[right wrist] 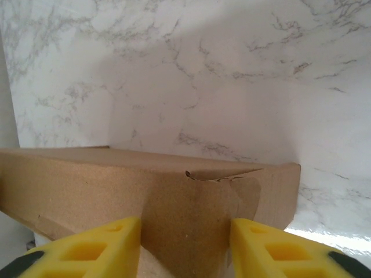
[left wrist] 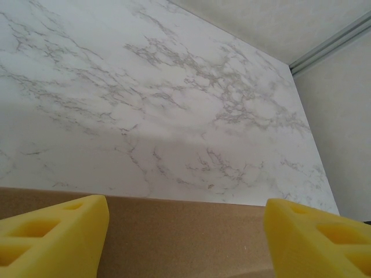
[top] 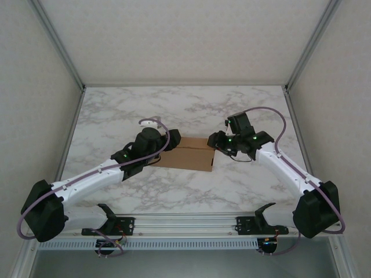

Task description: Fold the paper box

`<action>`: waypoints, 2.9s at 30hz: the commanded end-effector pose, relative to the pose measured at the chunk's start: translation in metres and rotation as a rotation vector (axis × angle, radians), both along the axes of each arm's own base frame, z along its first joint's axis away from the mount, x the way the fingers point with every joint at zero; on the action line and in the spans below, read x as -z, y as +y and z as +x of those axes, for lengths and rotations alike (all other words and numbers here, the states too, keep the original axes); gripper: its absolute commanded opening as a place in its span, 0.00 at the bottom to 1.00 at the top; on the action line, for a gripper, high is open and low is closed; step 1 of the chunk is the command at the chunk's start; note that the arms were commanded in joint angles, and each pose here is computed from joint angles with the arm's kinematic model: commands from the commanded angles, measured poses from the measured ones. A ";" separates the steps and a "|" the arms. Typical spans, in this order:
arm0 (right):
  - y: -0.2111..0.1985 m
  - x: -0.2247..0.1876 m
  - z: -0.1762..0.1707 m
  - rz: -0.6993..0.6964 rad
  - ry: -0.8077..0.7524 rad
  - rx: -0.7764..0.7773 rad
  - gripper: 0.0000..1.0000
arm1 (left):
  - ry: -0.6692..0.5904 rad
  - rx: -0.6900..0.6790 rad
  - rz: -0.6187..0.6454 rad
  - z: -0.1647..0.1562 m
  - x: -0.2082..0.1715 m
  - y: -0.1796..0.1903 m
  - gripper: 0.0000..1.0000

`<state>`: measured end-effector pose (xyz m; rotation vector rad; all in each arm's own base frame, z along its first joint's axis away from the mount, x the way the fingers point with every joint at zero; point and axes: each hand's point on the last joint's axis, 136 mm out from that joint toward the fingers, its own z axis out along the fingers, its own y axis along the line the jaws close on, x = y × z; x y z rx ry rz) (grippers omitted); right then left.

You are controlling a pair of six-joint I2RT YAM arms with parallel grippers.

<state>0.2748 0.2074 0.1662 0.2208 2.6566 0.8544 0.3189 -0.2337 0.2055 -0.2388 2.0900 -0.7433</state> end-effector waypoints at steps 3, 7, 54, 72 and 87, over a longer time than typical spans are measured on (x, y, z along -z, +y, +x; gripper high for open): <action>-0.017 -0.026 -0.016 -0.151 -0.058 -0.128 0.48 | 0.114 0.048 -0.016 -0.021 0.031 -0.008 0.71; -0.025 -0.058 -0.011 -0.245 -0.166 -0.189 0.47 | 0.106 0.053 -0.031 -0.020 0.025 -0.010 0.72; 0.065 0.022 -0.024 -0.007 -0.056 -0.362 0.10 | 0.096 -0.179 -0.075 0.014 -0.012 0.098 0.82; 0.066 0.029 -0.027 0.000 -0.038 -0.369 0.10 | 0.210 -0.119 -0.262 0.006 0.043 0.073 0.82; 0.062 0.026 -0.025 -0.064 -0.043 -0.394 0.12 | 0.134 -0.200 -0.103 0.004 0.009 0.105 0.83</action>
